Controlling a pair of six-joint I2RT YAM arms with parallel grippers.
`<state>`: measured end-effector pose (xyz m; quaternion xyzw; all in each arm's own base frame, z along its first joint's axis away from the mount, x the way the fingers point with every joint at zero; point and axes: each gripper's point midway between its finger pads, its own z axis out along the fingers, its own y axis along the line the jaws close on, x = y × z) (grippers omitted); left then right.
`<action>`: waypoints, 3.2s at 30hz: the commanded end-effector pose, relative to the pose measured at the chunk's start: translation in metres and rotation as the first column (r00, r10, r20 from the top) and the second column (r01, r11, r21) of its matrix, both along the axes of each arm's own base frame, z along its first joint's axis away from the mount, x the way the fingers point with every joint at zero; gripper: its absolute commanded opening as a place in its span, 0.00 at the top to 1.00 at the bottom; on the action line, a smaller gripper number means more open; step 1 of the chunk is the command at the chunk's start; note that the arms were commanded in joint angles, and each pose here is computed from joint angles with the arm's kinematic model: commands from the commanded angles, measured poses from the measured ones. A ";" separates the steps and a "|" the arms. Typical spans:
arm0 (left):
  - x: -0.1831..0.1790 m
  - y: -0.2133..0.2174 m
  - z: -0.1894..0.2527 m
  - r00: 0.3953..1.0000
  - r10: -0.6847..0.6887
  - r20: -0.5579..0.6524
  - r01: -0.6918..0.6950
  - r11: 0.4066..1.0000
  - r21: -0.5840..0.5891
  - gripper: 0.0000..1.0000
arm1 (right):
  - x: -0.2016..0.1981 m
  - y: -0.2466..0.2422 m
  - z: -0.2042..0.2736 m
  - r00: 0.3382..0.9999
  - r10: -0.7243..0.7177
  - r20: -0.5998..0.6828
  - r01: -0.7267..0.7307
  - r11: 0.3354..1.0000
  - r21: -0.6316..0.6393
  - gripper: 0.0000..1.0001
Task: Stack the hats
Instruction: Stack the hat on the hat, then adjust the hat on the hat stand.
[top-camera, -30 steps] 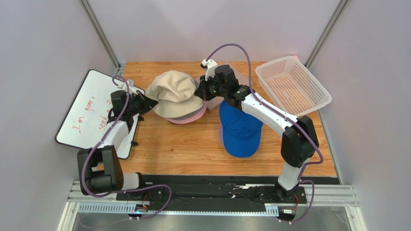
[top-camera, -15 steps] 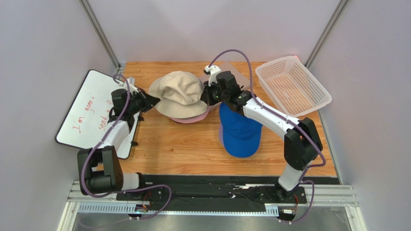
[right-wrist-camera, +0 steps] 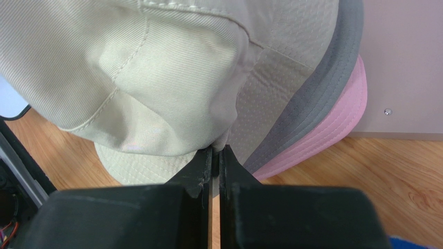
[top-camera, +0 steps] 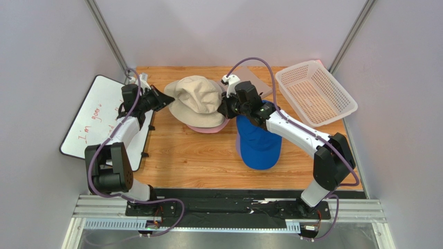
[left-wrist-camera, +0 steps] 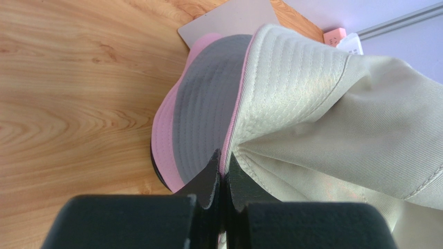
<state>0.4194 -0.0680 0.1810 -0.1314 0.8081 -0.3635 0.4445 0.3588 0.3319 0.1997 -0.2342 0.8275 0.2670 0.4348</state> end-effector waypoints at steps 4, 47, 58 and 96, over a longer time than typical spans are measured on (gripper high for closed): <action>0.021 0.010 0.006 0.999 0.034 0.034 -0.037 0.994 0.106 1.00 | -0.041 0.001 -0.006 0.997 0.051 -0.062 -0.054 0.998 -0.042 1.00; 0.040 -0.020 0.024 0.964 -0.231 0.135 0.202 0.958 0.203 1.00 | 0.092 -0.004 0.059 0.966 0.230 -0.121 -0.150 0.875 0.461 0.24; 0.038 -0.021 0.029 0.961 -0.234 0.146 0.202 0.957 0.208 1.00 | 0.085 0.003 0.049 0.936 0.304 -0.179 -0.186 0.856 0.482 0.24; 0.048 -0.030 0.008 0.985 -0.168 0.046 0.155 0.965 0.211 1.00 | 0.122 -0.040 -0.011 0.947 -0.062 -0.314 0.131 0.970 0.204 1.00</action>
